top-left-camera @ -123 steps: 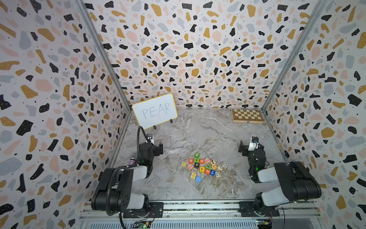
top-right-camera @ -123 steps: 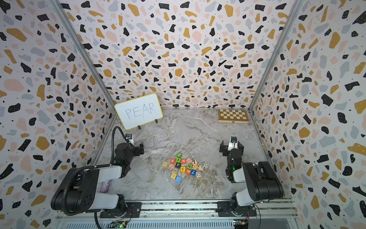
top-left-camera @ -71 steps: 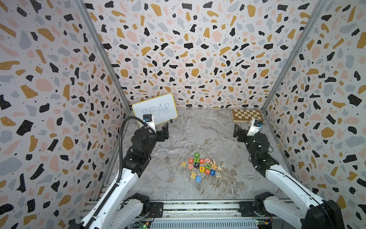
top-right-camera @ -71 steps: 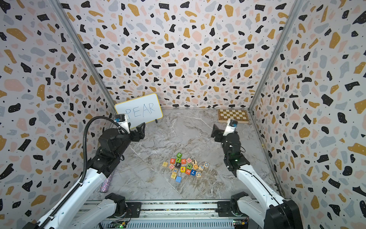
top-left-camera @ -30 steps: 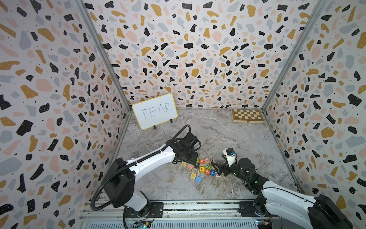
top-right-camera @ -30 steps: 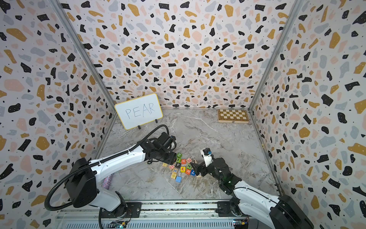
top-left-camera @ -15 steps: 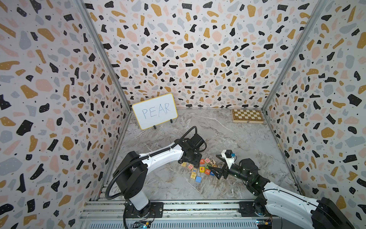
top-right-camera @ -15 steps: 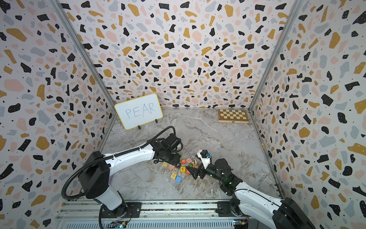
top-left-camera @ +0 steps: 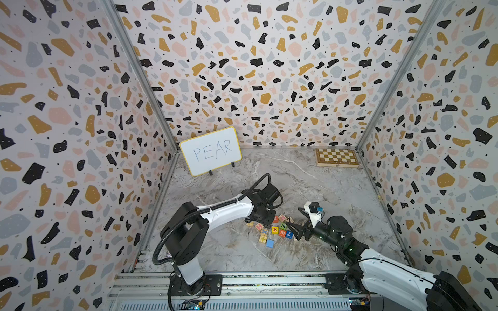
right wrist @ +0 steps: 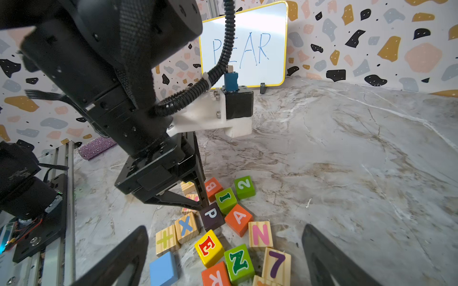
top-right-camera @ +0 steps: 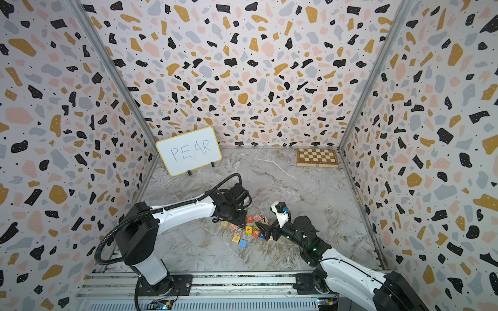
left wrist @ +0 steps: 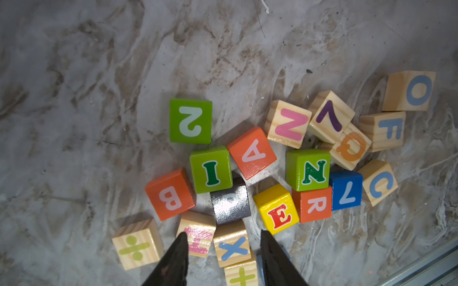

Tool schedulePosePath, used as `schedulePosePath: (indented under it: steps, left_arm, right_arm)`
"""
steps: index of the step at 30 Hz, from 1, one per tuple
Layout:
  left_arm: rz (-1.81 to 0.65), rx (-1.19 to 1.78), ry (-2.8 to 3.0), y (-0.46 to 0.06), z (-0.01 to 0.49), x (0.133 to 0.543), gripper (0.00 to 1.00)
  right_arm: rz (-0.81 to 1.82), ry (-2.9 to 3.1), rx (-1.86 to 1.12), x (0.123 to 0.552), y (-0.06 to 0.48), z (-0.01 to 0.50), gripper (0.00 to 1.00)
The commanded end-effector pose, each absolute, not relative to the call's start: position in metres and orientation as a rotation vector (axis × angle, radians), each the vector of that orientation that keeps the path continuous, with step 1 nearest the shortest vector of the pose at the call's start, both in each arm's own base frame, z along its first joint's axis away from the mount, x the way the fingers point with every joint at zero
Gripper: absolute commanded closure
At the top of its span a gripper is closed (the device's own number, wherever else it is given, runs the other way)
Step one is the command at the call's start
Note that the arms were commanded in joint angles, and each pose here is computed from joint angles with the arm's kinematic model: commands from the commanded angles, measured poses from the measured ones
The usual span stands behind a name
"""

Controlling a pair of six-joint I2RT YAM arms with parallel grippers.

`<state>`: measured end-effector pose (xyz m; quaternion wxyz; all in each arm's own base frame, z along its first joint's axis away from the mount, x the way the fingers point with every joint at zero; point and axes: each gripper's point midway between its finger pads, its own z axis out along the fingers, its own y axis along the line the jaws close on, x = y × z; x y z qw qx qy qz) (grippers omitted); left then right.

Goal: Spell the uppercase word “pear” with letter blocks
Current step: Pick up the letter block from the center of the board.

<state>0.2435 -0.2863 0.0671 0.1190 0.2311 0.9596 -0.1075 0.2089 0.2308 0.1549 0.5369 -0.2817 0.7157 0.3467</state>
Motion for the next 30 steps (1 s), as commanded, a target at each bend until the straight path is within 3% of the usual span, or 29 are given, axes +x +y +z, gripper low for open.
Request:
schedulePosePath:
  steps: [1,30]
  left_arm:
    - [-0.311,0.659,2.810,-0.287,0.060,0.242,0.53]
    - [-0.302,0.657,2.884,-0.290,0.032,0.231,0.59]
  right_arm:
    - [0.826,1.691,-0.684,0.207,0.232,0.156,0.03]
    - [0.805,1.704,-0.784,0.199,0.252,0.149,0.02]
